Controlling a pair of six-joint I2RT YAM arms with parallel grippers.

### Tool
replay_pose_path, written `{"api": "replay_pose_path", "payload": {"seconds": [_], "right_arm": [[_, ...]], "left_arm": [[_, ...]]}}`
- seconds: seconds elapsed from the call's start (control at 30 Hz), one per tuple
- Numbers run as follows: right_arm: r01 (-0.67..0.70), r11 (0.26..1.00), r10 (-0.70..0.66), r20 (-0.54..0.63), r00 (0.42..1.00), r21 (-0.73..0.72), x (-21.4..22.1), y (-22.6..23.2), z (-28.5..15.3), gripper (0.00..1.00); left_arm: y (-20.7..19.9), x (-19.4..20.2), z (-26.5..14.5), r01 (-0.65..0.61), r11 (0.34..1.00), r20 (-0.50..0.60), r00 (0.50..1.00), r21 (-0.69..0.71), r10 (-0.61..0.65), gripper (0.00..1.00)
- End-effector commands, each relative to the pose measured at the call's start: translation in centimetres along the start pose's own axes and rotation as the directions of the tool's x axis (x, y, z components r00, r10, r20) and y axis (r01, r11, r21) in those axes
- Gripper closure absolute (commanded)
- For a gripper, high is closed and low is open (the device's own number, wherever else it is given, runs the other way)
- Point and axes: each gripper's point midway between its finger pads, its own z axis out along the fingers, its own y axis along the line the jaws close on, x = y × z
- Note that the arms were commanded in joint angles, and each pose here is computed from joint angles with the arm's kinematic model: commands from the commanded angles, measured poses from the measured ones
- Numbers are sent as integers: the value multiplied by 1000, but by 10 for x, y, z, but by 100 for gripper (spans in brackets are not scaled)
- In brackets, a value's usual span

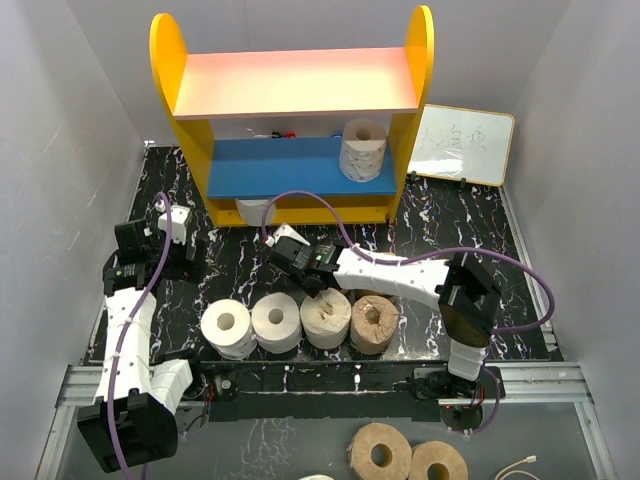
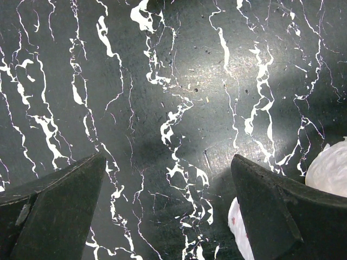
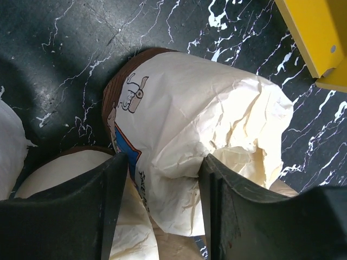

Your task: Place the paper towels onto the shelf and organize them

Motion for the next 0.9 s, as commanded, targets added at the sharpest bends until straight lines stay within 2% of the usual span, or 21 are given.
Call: {"api": "replay_pose_path", "payload": {"seconds": [0.0, 0.17, 0.2, 0.27, 0.33, 0.67, 0.87], "right_arm": [[0, 1000, 0, 2, 1000, 20, 0, -1, 11, 50], [17, 1000, -17, -34, 999, 7, 11, 5, 20, 48], [15, 1000, -15, -37, 999, 10, 12, 5, 21, 54], [16, 1000, -15, -43, 999, 23, 14, 3, 22, 73], [19, 998, -16, -60, 998, 57, 17, -3, 21, 100], [93, 950, -77, -65, 995, 298, -10, -51, -27, 100], [87, 965, -96, 22, 995, 248, -45, -59, -63, 100]], "left_arm": [[-3, -2, -2, 8, 1000, 16, 1000, 19, -9, 1], [-3, -1, -2, 10, 1000, 15, 1000, 21, -10, 1], [-3, -1, -2, 9, 1000, 15, 1000, 21, -10, 1], [-3, -2, -2, 10, 1000, 15, 1000, 21, -10, 1], [-3, -2, -2, 10, 1000, 16, 1000, 22, -10, 1], [-3, -1, -1, 14, 1000, 11, 1000, 27, -14, 1], [-4, -1, 0, 18, 999, 6, 1000, 32, -18, 1]]}}
